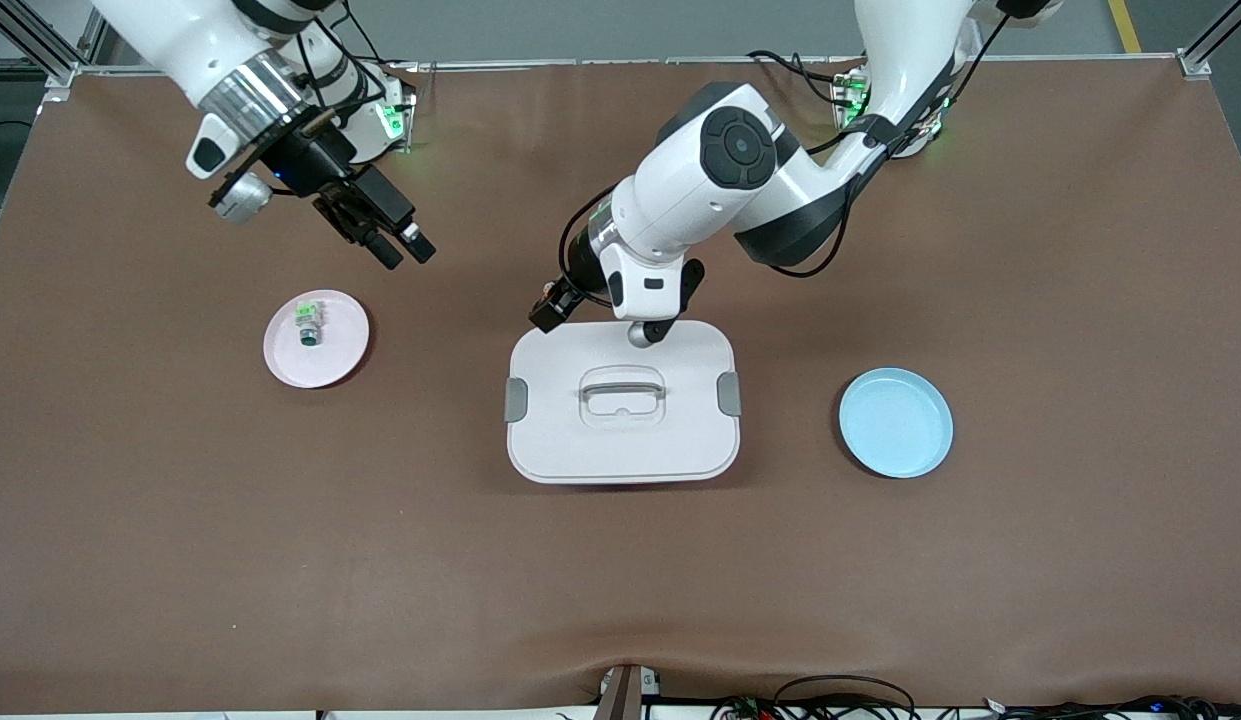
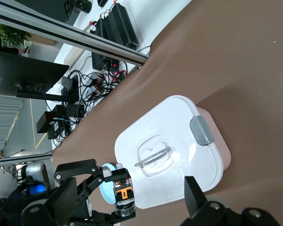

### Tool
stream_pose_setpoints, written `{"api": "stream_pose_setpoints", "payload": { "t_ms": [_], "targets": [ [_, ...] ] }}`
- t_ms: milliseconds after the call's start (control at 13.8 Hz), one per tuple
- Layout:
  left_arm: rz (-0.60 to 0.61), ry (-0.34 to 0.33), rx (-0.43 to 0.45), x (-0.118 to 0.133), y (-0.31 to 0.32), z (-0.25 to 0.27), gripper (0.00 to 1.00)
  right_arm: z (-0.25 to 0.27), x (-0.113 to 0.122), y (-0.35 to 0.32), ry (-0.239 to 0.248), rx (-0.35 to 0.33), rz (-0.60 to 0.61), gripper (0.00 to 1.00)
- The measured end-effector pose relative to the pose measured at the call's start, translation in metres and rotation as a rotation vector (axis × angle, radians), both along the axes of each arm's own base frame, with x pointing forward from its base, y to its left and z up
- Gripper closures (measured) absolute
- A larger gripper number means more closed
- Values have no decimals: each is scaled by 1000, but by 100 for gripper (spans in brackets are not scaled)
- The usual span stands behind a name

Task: Transfer orange switch to right arm and place
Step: 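Carry the switch over the white box while the right gripper approaches, then grasp the switch with the right gripper beside the left gripper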

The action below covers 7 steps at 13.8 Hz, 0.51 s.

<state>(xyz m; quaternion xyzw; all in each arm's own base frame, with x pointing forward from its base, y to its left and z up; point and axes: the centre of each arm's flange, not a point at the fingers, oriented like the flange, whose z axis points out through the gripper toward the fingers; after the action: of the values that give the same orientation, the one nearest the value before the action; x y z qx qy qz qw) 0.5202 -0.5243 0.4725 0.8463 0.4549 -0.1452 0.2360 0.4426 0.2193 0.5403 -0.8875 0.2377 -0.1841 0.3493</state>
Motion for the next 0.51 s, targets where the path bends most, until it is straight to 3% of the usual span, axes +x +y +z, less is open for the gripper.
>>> {"api": "stream_pose_setpoints", "payload": {
  "t_ms": [145, 507],
  "targets": [
    [1, 2, 0, 1, 0, -2, 28, -18, -10, 9, -35, -12, -12, 0],
    [20, -17, -19, 7, 1, -2, 28, -69, -21, 53, -67, -35, -21, 0]
  ]
}}
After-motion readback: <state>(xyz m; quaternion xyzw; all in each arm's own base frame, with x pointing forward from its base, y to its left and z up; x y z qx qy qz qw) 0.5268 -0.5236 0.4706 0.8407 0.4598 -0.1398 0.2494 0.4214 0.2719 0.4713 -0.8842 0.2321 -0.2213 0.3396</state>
